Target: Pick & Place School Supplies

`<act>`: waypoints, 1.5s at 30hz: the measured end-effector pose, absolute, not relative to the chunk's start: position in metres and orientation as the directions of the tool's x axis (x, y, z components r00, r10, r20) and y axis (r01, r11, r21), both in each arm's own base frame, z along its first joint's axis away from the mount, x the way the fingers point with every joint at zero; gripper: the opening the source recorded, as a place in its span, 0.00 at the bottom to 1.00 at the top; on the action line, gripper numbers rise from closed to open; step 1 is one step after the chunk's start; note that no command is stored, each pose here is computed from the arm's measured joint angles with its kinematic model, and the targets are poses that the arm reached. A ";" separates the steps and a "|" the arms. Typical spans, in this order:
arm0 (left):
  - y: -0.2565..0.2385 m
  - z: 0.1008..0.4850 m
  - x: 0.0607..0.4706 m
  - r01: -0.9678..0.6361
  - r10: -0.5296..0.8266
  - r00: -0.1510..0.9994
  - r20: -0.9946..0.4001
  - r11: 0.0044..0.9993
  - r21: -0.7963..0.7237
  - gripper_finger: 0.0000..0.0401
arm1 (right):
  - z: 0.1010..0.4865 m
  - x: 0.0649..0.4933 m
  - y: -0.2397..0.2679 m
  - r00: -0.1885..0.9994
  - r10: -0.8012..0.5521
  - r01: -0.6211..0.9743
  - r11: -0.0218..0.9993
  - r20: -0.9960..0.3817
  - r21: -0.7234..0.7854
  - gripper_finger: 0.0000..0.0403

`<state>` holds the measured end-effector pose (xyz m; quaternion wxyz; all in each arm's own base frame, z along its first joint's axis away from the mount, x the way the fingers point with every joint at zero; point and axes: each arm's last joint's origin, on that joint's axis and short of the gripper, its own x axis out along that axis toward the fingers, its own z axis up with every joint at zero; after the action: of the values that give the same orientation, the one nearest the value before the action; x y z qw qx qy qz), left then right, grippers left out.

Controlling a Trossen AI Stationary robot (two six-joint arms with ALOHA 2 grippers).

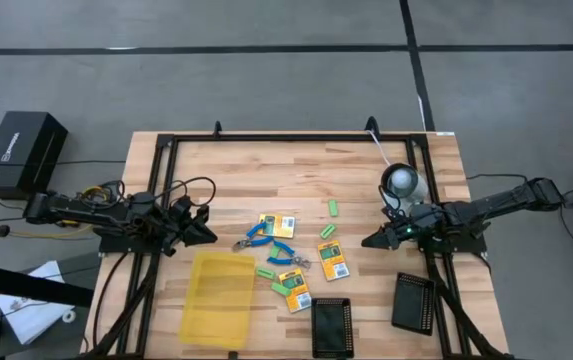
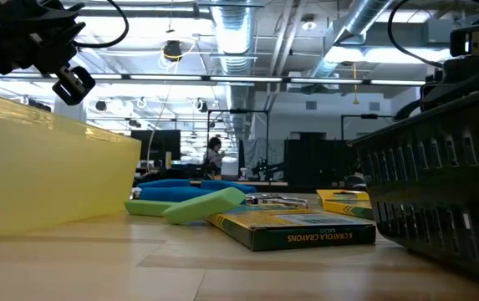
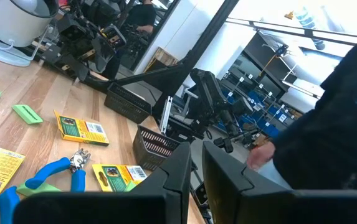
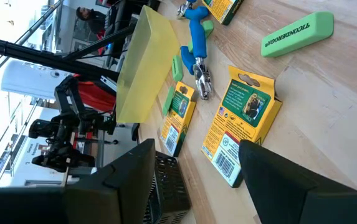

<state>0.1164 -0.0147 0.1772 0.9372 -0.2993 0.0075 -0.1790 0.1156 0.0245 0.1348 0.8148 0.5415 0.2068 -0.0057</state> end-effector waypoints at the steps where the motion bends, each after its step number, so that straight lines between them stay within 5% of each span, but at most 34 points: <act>1: -0.015 0.177 0.116 0.331 -0.340 0.936 0.093 0.757 -0.563 0.09 | 0.135 0.116 0.025 0.914 0.215 0.233 0.413 -0.343 0.880 0.56; 35: -0.015 0.177 0.116 0.337 -0.340 0.936 0.094 0.783 -0.522 0.09 | 0.130 0.117 0.013 0.919 0.078 0.315 0.451 -0.388 0.835 0.56; 45: -0.015 0.177 0.116 0.337 -0.340 0.936 0.095 0.783 -0.522 0.09 | 0.132 0.118 0.013 0.926 0.081 0.337 0.260 -0.369 0.905 0.56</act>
<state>0.1164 -0.0147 0.1774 0.9443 -0.2761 0.0021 -0.1793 0.1178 0.0133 0.1322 0.7745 0.6026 0.1735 -0.0829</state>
